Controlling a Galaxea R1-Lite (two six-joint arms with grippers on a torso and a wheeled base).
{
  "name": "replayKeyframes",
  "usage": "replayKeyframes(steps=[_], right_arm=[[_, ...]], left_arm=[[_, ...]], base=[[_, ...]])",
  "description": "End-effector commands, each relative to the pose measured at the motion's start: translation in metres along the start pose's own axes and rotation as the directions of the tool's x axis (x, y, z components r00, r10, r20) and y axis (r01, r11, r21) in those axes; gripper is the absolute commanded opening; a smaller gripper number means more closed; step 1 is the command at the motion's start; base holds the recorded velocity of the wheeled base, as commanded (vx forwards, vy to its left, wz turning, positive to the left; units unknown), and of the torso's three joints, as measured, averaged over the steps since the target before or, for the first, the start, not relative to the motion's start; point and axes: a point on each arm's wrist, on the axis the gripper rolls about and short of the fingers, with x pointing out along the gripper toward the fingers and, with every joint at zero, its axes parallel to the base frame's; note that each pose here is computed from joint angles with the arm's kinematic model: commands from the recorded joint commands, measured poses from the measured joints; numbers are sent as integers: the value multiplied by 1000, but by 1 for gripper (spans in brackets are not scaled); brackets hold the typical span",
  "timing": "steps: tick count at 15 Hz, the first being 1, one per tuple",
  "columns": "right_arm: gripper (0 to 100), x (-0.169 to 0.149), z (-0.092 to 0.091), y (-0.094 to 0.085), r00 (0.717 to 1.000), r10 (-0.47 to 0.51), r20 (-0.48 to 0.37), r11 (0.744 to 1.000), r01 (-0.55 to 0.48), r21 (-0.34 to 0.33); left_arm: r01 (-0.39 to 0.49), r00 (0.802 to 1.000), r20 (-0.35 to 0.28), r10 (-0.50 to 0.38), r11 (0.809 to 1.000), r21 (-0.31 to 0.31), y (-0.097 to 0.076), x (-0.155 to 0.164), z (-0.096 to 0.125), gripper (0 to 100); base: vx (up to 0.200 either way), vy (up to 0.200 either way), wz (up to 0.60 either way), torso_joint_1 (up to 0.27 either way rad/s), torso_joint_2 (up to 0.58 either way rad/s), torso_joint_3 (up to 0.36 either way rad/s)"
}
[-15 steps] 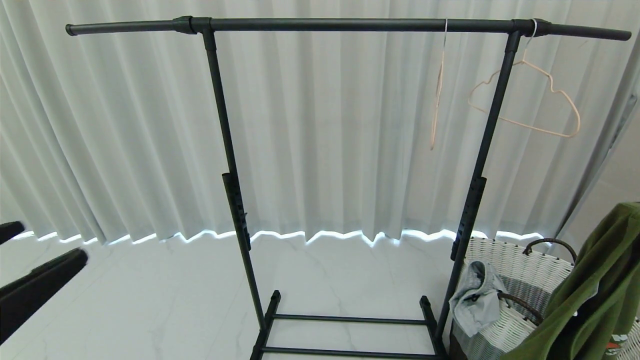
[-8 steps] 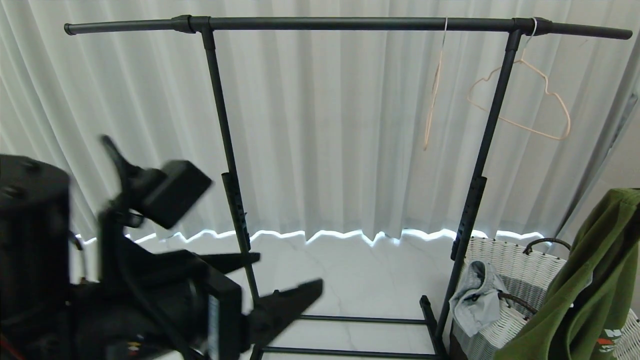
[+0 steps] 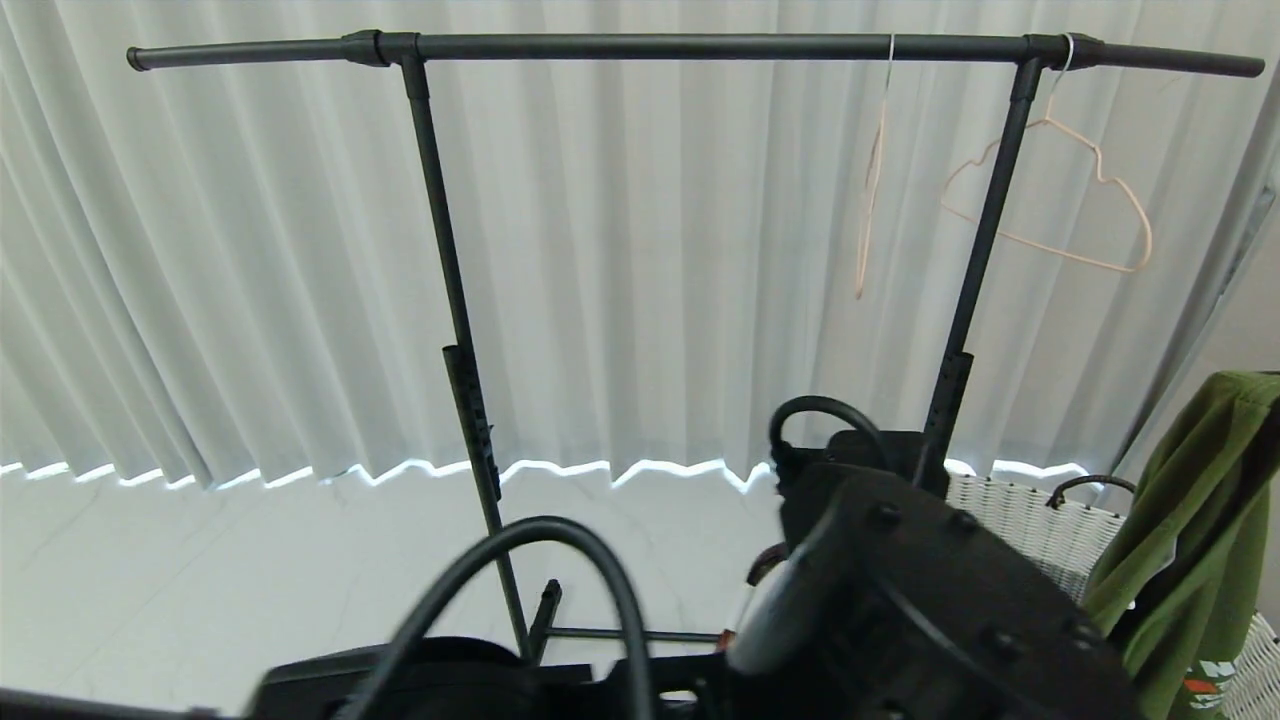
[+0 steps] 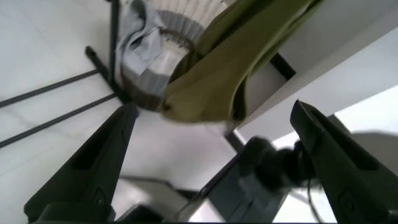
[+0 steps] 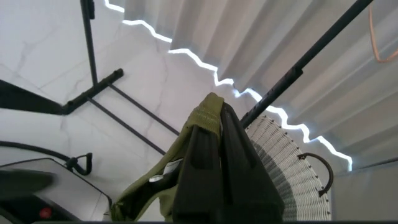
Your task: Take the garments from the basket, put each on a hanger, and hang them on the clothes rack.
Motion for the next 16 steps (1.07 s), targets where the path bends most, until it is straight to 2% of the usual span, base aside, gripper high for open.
replayKeyframes(steps=[1, 4, 7, 10, 12, 15, 16], right_arm=[[0, -2, -1, 0, 1000, 0, 3, 1000, 0, 1], [0, -6, -8, 1, 1000, 2, 0, 1000, -2, 4], [0, -15, -13, 0, 1000, 1, 14, 1000, -1, 4], [0, -17, -12, 1, 999, 44, 32, 999, -44, 3], [0, -17, -12, 2, 997, 67, 39, 998, -68, 2], [0, -17, -12, 2, 997, 72, 42, 997, -72, 3], [0, -18, -11, 2, 997, 71, 43, 997, -72, 3]], left_arm=[[-8, 1000, -20, 8, 1000, 8, -10, 52, -11, 100], [-19, 999, -26, 19, 1000, 10, -12, 77, -17, 100], [-40, 998, -51, 41, 999, 18, -8, 88, -28, 100], [-59, 995, -75, 61, 998, 29, -3, 104, -39, 100], [-93, 990, -103, 96, 995, 34, 7, 116, -50, 100], [-182, 966, -170, 195, 979, 89, 26, 118, -63, 100], [-201, 963, -166, 214, 975, 91, 29, 118, -63, 100]], base=[[0, 0, 0, 0, 0, 0], [0, 0, 0, 0, 0, 0], [0, 0, 0, 0, 0, 0], [0, 0, 0, 0, 0, 0], [0, 0, 0, 0, 0, 0], [0, 0, 0, 0, 0, 0], [0, 0, 0, 0, 0, 0]])
